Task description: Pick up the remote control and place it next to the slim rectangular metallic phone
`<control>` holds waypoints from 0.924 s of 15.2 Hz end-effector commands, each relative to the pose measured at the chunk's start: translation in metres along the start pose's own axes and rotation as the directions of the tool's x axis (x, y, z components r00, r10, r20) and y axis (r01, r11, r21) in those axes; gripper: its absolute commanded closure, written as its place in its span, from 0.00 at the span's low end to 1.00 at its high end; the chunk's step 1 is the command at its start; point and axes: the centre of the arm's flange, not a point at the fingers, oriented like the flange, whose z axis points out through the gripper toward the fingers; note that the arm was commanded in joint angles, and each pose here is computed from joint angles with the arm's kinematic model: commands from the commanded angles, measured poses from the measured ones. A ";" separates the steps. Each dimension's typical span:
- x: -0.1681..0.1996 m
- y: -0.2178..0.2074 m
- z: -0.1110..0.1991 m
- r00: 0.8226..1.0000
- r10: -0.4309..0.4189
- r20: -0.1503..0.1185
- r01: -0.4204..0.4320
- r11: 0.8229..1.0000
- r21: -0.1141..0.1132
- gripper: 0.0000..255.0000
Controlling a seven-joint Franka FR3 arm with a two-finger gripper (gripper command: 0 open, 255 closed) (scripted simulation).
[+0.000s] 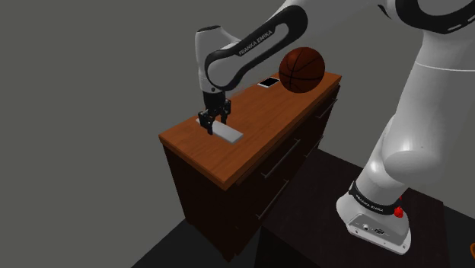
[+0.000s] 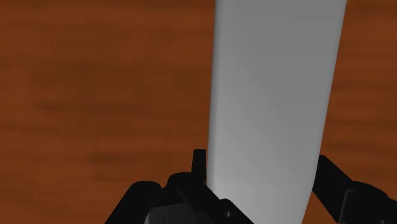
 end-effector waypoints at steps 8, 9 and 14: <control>0.000 0.000 -0.049 1.000 0.000 0.000 0.000 1.000 0.000 1.00; 0.000 0.000 -0.049 1.000 0.000 0.000 0.000 1.000 0.000 1.00; 0.004 0.066 -0.049 1.000 0.000 0.000 0.000 1.000 0.000 1.00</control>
